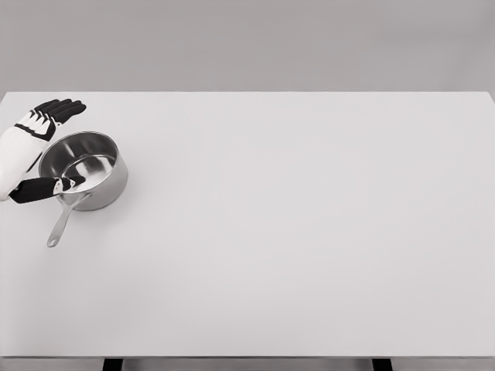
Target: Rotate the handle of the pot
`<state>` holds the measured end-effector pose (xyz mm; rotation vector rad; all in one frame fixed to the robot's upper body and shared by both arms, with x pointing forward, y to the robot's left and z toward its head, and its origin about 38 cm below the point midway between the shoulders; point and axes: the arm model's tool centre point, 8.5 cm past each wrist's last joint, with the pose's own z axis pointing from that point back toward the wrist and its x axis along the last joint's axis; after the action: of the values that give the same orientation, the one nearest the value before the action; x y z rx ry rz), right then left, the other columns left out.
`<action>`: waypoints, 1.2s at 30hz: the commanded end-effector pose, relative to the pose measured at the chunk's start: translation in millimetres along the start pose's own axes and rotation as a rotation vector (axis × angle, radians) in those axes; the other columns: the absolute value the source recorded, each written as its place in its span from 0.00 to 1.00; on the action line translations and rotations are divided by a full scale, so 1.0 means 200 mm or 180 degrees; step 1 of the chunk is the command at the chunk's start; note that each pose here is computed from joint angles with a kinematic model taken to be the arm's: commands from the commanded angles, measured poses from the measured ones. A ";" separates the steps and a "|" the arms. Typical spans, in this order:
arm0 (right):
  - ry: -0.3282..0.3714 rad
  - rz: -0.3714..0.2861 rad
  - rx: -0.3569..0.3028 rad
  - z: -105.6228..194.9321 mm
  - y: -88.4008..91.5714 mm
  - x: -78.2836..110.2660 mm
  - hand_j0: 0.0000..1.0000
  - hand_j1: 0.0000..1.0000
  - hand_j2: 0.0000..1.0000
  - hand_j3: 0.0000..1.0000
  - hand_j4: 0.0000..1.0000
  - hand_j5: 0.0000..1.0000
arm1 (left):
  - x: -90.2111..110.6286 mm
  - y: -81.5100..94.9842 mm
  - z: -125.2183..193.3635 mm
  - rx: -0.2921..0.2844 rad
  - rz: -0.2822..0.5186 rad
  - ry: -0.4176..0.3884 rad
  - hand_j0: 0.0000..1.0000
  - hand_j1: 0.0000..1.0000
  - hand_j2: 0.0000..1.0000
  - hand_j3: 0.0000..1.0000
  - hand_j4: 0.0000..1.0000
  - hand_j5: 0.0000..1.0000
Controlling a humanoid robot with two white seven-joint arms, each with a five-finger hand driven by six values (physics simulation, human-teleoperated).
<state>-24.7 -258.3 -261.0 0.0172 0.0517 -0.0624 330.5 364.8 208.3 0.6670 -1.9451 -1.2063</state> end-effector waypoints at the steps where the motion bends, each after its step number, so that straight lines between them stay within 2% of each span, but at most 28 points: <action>1: -0.0002 0.0002 0.0000 0.00 0.00 0.00 1.00 1.00 1.00 1.00 1.00 1.00 | 0.00 0.00 0.00 0.0019 0.0019 -0.0006 1.00 1.00 1.00 1.00 1.00 1.00; 9: 0.0002 0.0002 0.0000 0.00 0.00 0.00 1.00 1.00 1.00 1.00 1.00 1.00 | 0.02 0.00 0.00 0.0004 0.0024 -0.0022 1.00 1.00 1.00 1.00 1.00 1.00; 12: 0.0003 0.0002 0.0000 0.00 0.00 0.00 1.00 1.00 1.00 1.00 1.00 1.00 | 0.03 0.02 -0.01 0.0240 0.0165 -0.0042 1.00 1.00 1.00 1.00 1.00 1.00; 14: 0.0002 0.0002 0.0001 0.00 0.00 0.00 1.00 1.00 1.00 1.00 1.00 1.00 | 0.08 0.09 -0.04 0.0358 0.0082 -0.0183 1.00 1.00 1.00 1.00 1.00 1.00; 16: 0.0007 -0.0003 0.0002 0.00 0.00 0.00 1.00 1.00 1.00 1.00 1.00 1.00 | 0.08 0.11 -0.03 0.0396 0.0078 -0.0158 1.00 1.00 1.00 1.00 1.00 1.00; 19: 0.0003 0.0002 0.0000 0.00 0.00 0.00 1.00 1.00 1.00 1.00 1.00 1.00 | 0.08 0.09 0.00 0.0368 0.0219 -0.0171 1.00 1.00 1.00 1.00 1.00 1.00; 21: 0.0002 -0.0003 0.0002 0.00 0.00 0.00 1.00 1.00 1.00 1.00 1.00 1.00 | 0.07 0.15 0.00 0.0260 0.0219 -0.0246 1.00 1.00 1.00 1.00 1.00 1.00; 23: -0.0002 0.0002 0.0000 0.00 0.00 0.00 1.00 1.00 1.00 1.00 1.00 1.00 | 0.10 0.16 -0.04 -0.0404 0.0441 -0.0580 1.00 1.00 1.00 1.00 1.00 1.00; 24: -0.0002 0.0002 0.0000 0.00 0.00 0.00 1.00 1.00 1.00 1.00 1.00 1.00 | 0.11 0.17 -0.05 -0.0557 0.0486 -0.0632 1.00 1.00 1.00 1.00 1.00 1.00; 26: 0.0002 0.0002 0.0001 0.00 0.00 0.00 1.00 1.00 1.00 1.00 1.00 1.00 | 0.12 0.22 -0.07 -0.0685 0.0570 -0.0742 1.00 1.00 1.00 1.00 1.00 1.00; 28: 0.0007 0.0001 0.0001 0.00 0.00 0.00 1.00 1.00 1.00 1.00 1.00 1.00 | 0.15 0.20 -0.11 -0.0964 0.0790 -0.0895 1.00 1.00 1.00 1.00 1.00 1.00; 29: -0.0003 -0.0003 0.0001 0.00 0.00 0.00 1.00 1.00 1.00 1.00 1.00 1.00 | 0.17 0.18 -0.12 -0.0987 0.0863 -0.0945 1.00 1.00 1.00 1.00 1.00 1.00; 31: 0.0003 0.0002 0.0000 0.00 0.00 0.00 1.00 1.00 1.00 1.00 1.00 1.00 | 0.18 0.19 -0.13 -0.0917 0.1124 -0.0994 1.00 1.00 1.00 1.00 1.00 1.00; 32: -0.0002 0.0002 0.0000 0.00 0.00 0.00 1.00 1.00 1.00 1.00 1.00 1.00 | 0.18 0.19 -0.12 -0.0950 0.1293 -0.1012 1.00 1.00 1.00 1.00 1.00 1.00; 33: -0.0002 0.0002 0.0000 0.00 0.00 0.00 1.00 1.00 1.00 1.00 1.00 1.00 | 0.19 0.18 -0.11 -0.1086 0.1372 -0.1037 1.00 1.00 1.00 1.00 1.00 1.00; 35: -0.0002 0.0002 0.0000 0.00 0.00 0.00 1.00 1.00 1.00 1.00 1.00 1.00 | 0.19 0.15 -0.09 -0.1216 0.1426 -0.1057 1.00 1.00 1.00 1.00 1.00 1.00; 36: -0.0002 0.0002 0.0000 0.00 0.00 0.00 1.00 1.00 1.00 1.00 1.00 1.00 | 0.19 0.13 -0.08 -0.1246 0.1535 -0.1048 1.00 1.00 1.00 1.00 1.00 1.00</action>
<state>-24.7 -258.3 -261.0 0.0172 0.0518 -0.0624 319.5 340.6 246.7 -0.1386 -1.9030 -1.3894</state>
